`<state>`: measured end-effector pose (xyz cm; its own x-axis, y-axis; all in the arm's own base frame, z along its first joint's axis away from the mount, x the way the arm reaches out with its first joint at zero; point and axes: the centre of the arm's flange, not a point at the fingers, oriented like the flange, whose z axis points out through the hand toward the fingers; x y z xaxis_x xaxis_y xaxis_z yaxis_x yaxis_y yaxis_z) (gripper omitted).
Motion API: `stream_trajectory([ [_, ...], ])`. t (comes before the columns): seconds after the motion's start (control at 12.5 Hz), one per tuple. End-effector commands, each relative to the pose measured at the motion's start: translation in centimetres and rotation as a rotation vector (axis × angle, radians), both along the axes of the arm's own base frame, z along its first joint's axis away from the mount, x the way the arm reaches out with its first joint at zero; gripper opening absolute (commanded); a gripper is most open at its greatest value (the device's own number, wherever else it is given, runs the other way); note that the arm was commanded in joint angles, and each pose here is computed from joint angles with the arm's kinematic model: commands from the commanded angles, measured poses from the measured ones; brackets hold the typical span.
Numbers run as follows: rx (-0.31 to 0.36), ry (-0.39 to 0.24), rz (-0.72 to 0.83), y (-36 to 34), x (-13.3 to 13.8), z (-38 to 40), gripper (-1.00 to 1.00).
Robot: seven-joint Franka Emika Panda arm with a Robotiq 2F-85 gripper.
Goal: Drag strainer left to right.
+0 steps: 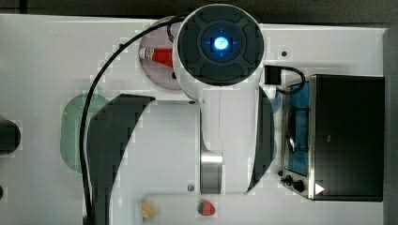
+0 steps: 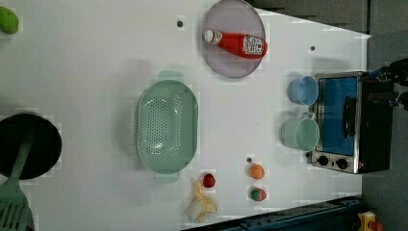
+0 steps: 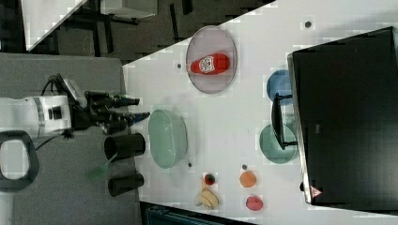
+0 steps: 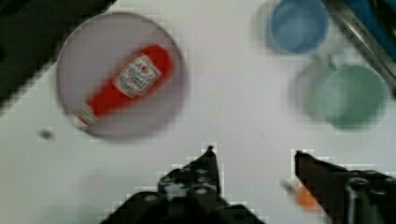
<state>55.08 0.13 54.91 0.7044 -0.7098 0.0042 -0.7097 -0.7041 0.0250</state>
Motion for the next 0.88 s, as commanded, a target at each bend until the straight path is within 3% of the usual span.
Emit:
stream_trajectory([
  [0.08, 0.001, -0.014, -0.216, -2.4, -19.2, 8.9, 0.59],
  [0.24, 0.000, -0.021, -0.212, -2.3, -19.1, 9.0, 1.00],
  [0.48, -0.013, -0.058, -0.149, 1.0, -18.0, 8.8, 1.00],
  [0.88, -0.095, -0.089, 0.087, 14.0, -14.7, 4.3, 1.00],
])
